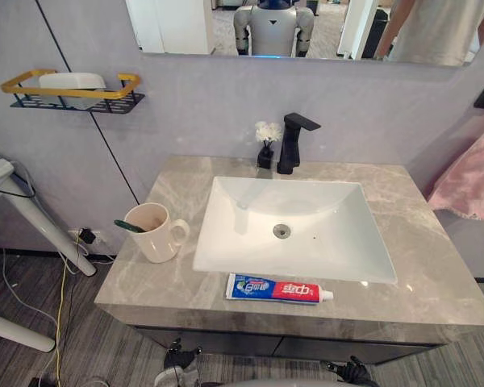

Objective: Organize washtable

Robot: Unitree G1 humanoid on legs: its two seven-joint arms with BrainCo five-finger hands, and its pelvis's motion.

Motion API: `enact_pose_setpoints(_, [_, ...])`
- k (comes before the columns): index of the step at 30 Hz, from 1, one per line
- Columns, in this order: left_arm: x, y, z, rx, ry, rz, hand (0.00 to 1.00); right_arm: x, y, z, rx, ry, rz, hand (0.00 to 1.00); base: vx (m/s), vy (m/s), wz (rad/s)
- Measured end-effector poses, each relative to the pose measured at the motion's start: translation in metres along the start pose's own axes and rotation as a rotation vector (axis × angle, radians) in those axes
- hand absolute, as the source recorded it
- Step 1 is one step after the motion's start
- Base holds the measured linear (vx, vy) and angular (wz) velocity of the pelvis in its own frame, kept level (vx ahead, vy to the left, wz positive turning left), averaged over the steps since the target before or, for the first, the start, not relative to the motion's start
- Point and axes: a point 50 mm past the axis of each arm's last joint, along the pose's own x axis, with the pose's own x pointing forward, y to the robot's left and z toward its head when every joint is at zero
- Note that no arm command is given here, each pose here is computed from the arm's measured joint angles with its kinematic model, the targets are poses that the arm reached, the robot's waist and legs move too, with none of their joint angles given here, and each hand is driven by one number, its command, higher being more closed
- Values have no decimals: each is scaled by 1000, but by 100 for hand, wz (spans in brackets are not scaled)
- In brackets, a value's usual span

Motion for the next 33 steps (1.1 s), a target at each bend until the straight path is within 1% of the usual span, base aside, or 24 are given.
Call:
enact_pose_setpoints(2, [0,0,0,-1,1,2,0,0,-4,-1,67,6,-17,0,44,15,-6])
enact_pose_setpoints(5, [0,3,0,-6,2,13,0,0,-16,-10,254,47,-58,0,91,10,-2])
enact_pose_setpoints(6, [1,5,0,-26,4,21,0,0,-23,-12,349,59,-88,0,190,19,-5])
enact_pose_setpoints(7, [0,12,-3,-75,19,53,0,1,-37,-14,478,65,-147,0,195,16,-8])
enact_pose_setpoints(8, [0,18,-6,-114,33,78,0,1,-53,-15,557,61,-205,0,162,8,-9])
enact_pose_setpoints(13, [-1,30,-11,-155,50,121,0,2,-102,-3,698,-4,-353,0,59,-4,-6])
enact_pose_setpoints(15, [-1,35,-11,-152,48,134,0,-1,-136,8,784,-65,-444,0,0,0,0])
enact_pose_setpoints(16, [-1,37,-11,-157,48,141,0,-2,-145,12,805,-84,-466,0,0,0,0])
enact_pose_setpoints(18, [-3,46,-16,-174,60,170,0,-9,-180,28,865,-162,-555,0,-25,-34,1])
enact_pose_setpoints(19, [-5,49,-20,-170,69,179,0,-11,-190,36,879,-188,-580,0,-26,-31,0])
enact_pose_setpoints(22, [-8,56,-29,-164,92,195,0,-18,-216,57,881,-267,-629,0,-65,-47,-8])
enact_pose_setpoints(23, [-10,57,-34,-162,105,199,0,-22,-225,65,861,-289,-652,0,-74,-54,-2])
enact_pose_setpoints(24, [-13,59,-41,-158,131,204,0,-28,-237,83,837,-354,-682,0,-47,-40,-3])
enact_pose_setpoints(25, [-13,59,-43,-156,139,203,0,-32,-243,91,820,-383,-698,0,-60,-35,-7])
enact_pose_setpoints(27, [-15,59,-48,-127,155,190,0,-50,-260,123,719,-509,-748,0,-73,-41,-6])
enact_pose_setpoints(28, [-17,58,-52,-114,164,183,0,-63,-269,146,638,-598,-783,0,-63,-39,-3])
enact_pose_setpoints(29, [-18,58,-54,-107,170,181,0,-71,-272,158,593,-647,-796,0,-45,-42,6])
enact_pose_setpoints(30, [-20,59,-58,-97,180,179,0,-90,-274,190,471,-772,-819,0,-21,-34,11])
enact_pose_setpoints(31, [-21,59,-60,-88,188,178,0,-98,-274,202,417,-819,-828,0,-18,-40,14])
enact_pose_setpoints(32, [-21,60,-60,-74,187,175,0,-113,-271,223,329,-905,-838,0,-16,-31,8])
enact_pose_setpoints(33, [-21,60,-60,-67,184,172,0,-120,-268,232,292,-946,-843,0,-26,-45,12])
